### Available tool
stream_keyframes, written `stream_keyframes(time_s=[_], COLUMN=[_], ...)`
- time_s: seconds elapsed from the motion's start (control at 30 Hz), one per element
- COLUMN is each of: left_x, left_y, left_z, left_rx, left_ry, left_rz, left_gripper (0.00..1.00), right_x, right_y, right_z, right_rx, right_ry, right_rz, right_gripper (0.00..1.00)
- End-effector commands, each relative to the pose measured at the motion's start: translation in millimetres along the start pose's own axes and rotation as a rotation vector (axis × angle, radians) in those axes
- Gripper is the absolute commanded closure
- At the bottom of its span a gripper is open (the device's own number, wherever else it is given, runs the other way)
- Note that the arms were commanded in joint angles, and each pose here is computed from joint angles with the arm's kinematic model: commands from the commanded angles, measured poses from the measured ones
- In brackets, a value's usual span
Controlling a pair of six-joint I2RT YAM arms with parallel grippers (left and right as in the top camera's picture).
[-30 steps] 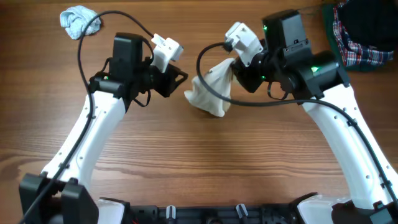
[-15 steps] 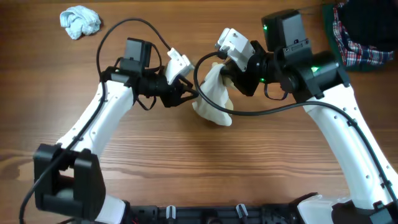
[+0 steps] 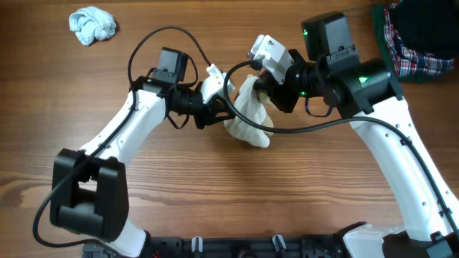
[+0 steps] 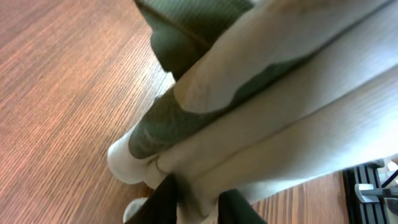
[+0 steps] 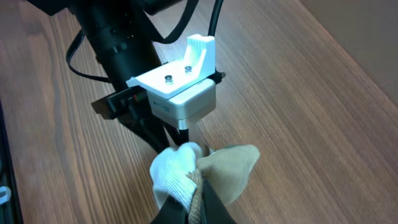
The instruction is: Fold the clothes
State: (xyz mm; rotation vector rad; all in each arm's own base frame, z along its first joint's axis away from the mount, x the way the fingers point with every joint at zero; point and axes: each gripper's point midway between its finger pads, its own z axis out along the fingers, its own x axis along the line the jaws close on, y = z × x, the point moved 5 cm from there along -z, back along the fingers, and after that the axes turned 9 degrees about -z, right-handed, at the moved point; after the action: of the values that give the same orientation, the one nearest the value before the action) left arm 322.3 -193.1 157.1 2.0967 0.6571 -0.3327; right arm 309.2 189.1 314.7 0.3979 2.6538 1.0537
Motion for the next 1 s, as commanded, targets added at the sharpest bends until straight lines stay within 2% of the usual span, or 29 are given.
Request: stream_keyframes(time_s=[0.0, 0.03, 0.1, 0.17, 0.27, 0.3, 0.43, 0.53, 0.63, 0.73, 0.97], left_x=[13, 17, 19, 28, 53, 56, 30, 5, -16, -5, 21], left_y=[-2, -4, -5, 4, 31, 43, 71, 84, 95, 91, 83], left_z=[1, 1, 0, -5, -44, -68, -133, -163, -191, -192, -181], left_rx=[0.038, 0.055, 0.062, 0.014, -0.159, -0.228, -0.382, -0.449, -0.523, -0.507, -0.465], left_ry=[0.08, 0.115, 0.134, 0.18, 0.329, 0.376, 0.464, 0.565, 0.689, 0.749, 0.778], left_rz=[0.022, 0.019, 0.017, -0.06, -0.277, -0.321, -0.249, -0.181, -0.121, -0.152, -0.196], left_gripper=[0.92, 0.96, 0.96, 0.96, 0.96, 0.96, 0.96, 0.96, 0.96, 0.96, 0.96], right_x=[1, 1, 1, 0, -5, -16, -46, -66, -90, -94, -93], right_y=[2, 2, 2, 3, 3, 2, 4, 9, 18, 14, -22], right_z=[2, 2, 2, 2, 2, 1, -5, -12, -21, -10, 37], right_rx=[-0.018, -0.019, -0.019, -0.025, -0.015, 0.01, 0.04, 0.034, 0.025, 0.071, 0.236], right_ry=[0.027, 0.026, 0.026, 0.022, -0.013, -0.089, -0.304, -0.442, -0.607, -0.593, -0.458], right_rz=[-0.017, -0.017, -0.017, -0.02, -0.013, 0.008, 0.031, 0.055, 0.002, -0.096, -0.107], right_gripper=[0.96, 0.96, 0.96, 0.96, 0.96, 0.96, 0.96, 0.96, 0.96, 0.96, 0.96])
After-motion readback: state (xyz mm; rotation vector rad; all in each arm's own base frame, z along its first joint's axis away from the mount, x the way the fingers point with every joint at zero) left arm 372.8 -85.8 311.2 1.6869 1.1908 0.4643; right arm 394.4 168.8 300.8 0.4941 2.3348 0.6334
